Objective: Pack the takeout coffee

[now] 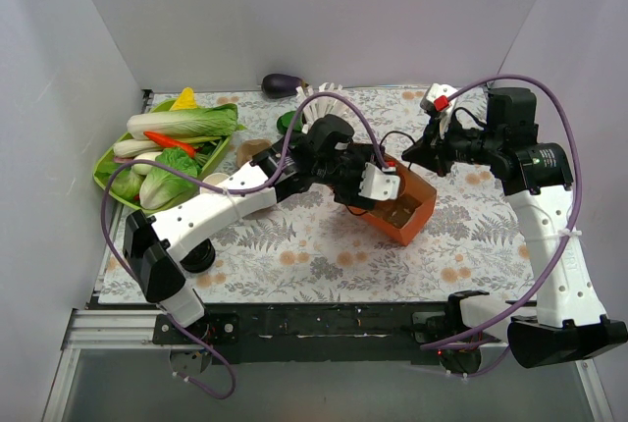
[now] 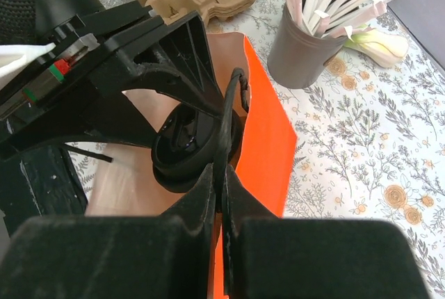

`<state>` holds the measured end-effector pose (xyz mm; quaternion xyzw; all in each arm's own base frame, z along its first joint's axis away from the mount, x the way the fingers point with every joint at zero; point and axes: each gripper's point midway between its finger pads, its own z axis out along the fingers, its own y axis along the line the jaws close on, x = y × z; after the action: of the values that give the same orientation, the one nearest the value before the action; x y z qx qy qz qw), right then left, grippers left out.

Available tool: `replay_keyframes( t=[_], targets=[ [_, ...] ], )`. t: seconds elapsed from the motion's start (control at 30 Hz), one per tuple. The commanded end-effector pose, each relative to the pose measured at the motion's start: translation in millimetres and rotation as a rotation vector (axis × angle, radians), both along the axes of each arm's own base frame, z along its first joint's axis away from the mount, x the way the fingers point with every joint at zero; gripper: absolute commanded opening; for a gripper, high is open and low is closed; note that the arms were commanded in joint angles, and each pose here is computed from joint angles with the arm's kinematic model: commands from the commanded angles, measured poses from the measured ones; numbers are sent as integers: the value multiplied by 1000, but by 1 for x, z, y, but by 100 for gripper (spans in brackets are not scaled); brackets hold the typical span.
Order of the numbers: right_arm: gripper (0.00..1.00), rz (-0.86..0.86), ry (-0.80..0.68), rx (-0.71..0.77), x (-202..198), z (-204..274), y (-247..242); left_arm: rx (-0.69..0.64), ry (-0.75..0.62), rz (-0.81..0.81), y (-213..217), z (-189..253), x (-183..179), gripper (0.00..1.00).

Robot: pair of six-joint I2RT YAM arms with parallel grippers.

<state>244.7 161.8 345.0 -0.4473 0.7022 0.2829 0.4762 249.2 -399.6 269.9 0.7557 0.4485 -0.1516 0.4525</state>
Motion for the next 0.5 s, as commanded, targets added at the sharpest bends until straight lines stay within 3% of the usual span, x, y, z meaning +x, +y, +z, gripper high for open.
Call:
replay_keyframes(
  t=[0.0,0.2,0.47],
  targets=[
    [1,33,-57,22,-3,13,4,-167,-81,-38,-10,56,-5,0],
    [1,41,-57,10,-5,10,3,-169,-125,-45,-18,54,3,0],
    [1,41,-66,5,-5,10,3,-20,-199,-110,-19,18,14,0]
  ],
)
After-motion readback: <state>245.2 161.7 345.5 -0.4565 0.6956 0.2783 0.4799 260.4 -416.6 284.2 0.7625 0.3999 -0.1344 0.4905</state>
